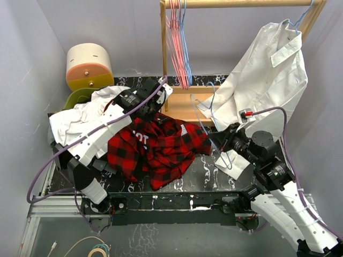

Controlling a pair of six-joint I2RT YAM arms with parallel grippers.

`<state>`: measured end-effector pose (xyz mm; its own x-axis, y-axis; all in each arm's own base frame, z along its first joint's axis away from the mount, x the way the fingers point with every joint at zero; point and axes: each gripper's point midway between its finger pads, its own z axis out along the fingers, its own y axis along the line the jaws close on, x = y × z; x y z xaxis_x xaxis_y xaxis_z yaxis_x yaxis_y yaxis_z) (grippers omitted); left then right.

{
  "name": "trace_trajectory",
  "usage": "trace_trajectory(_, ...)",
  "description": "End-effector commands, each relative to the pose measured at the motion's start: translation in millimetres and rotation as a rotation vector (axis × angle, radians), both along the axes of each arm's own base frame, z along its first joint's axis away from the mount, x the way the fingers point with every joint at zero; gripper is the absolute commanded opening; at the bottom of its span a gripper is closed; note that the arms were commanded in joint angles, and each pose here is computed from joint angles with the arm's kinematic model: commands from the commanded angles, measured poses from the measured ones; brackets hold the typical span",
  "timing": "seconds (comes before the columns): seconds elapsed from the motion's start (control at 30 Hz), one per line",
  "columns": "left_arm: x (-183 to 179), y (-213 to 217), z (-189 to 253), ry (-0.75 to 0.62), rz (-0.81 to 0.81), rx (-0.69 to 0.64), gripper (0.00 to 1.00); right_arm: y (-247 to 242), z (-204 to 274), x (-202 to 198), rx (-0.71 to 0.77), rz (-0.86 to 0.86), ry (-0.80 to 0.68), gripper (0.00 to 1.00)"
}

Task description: Place the shirt on the hanger

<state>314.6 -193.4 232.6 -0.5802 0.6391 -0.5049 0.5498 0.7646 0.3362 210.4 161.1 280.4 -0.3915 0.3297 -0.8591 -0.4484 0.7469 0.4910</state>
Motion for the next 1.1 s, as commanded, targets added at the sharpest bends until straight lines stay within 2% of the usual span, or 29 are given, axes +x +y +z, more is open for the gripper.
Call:
trace_trajectory(0.0, -17.0, 7.3, 37.7, -0.041, -0.062, -0.05, 0.0, 27.5, 27.9, -42.0, 0.121, 0.255, -0.083, 0.08)
trace_trajectory(0.23, -15.2, 13.0, 54.6, -0.104, -0.07, -0.053, 0.0, 35.9, 28.3, -61.5, 0.181, 0.352, -0.073, 0.08)
trace_trajectory(0.6, -24.5, 10.4, 77.8, -0.116, -0.085, -0.123, 0.0, 59.8, 35.6, -85.7, 0.278, 0.577, -0.041, 0.08)
trace_trajectory(0.87, -23.9, 3.5, 72.6, -0.077, -0.082, -0.153, 0.0, 64.7, 44.0, -87.3, 0.303, 0.618, -0.042, 0.08)
trace_trajectory(1.07, -12.4, 16.5, 72.7, -0.132, -0.036, -0.099, 0.0, 63.9, 60.4, -92.2, 0.314, 0.636, -0.069, 0.08)
